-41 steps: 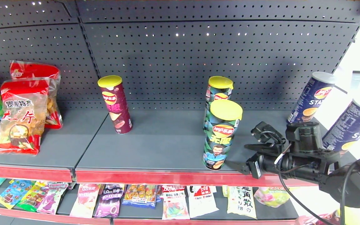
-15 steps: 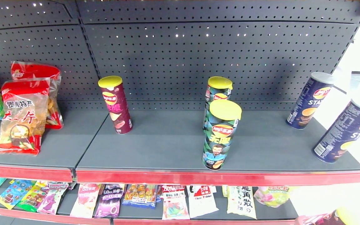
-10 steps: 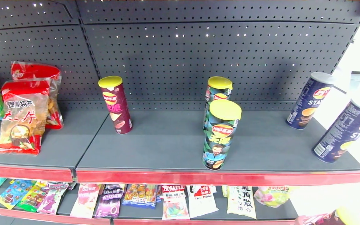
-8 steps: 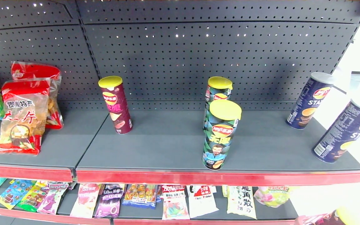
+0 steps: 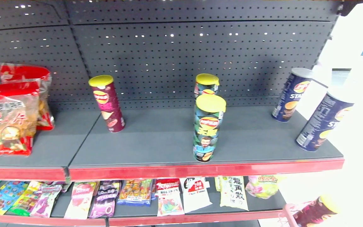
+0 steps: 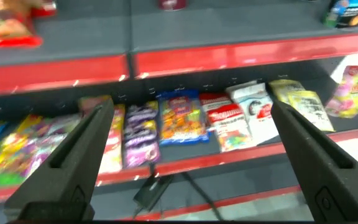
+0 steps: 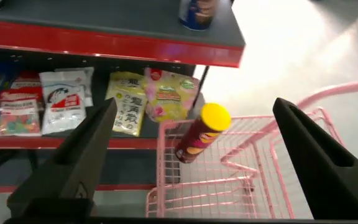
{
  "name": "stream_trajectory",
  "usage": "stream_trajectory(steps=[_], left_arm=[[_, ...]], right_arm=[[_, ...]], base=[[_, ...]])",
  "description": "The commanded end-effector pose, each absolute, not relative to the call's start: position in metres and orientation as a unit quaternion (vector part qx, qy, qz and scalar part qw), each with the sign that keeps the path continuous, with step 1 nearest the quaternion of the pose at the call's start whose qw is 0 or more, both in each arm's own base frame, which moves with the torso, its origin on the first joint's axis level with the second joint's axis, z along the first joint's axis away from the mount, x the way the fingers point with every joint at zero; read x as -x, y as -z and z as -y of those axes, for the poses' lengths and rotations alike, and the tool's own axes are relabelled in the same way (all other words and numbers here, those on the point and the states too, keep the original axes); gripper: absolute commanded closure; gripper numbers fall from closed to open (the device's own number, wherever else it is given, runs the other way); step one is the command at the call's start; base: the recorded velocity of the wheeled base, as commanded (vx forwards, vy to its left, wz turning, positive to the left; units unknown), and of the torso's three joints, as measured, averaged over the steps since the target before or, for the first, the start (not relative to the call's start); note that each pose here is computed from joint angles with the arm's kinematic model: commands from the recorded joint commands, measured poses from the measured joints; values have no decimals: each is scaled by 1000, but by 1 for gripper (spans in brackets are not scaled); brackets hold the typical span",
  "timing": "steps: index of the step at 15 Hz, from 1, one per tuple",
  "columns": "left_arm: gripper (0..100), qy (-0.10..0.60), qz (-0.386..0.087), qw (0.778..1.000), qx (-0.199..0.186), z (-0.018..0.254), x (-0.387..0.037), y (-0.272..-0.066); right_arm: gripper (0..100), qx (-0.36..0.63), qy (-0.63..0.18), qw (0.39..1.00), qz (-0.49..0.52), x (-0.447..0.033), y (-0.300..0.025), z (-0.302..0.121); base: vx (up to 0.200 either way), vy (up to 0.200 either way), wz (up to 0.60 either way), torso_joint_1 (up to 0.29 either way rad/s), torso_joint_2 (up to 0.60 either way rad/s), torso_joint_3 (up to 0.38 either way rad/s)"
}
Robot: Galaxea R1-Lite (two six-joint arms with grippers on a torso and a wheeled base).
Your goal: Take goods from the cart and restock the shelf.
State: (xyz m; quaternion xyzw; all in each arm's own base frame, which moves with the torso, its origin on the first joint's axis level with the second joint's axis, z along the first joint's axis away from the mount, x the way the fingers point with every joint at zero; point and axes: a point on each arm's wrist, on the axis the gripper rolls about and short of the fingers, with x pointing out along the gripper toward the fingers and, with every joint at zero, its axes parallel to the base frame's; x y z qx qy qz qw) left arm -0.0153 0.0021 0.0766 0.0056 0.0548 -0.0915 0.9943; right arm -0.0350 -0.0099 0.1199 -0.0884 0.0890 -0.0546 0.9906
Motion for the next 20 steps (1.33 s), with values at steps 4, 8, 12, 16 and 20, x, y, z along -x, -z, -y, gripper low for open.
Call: stream_trajectory(steps=[4, 8, 12, 16, 20], left_arm=[[0, 91, -56, 994, -5, -2, 15, -77], [0, 93, -56, 994, -4, -2, 15, -77], [0, 94, -56, 994, -4, -2, 15, -77], [0, 94, -56, 994, -3, -2, 15, -77], [0, 95, -56, 994, -4, -2, 15, -77]], right_arm=[[0, 91, 42, 990, -101, 33, -115, 9], [0, 93, 42, 989, -106, 32, -113, 9], [0, 94, 40, 988, -113, 30, -109, 9], [0, 96, 34, 988, -117, 29, -105, 9], [0, 97, 33, 987, -123, 28, -101, 9]], base=[[0, 0, -600, 8, 6, 5], [0, 0, -600, 2, 2, 2], [0, 0, -450, 2, 3, 2], [0, 0, 0, 0, 0, 0], [0, 0, 0, -91, 217, 119]])
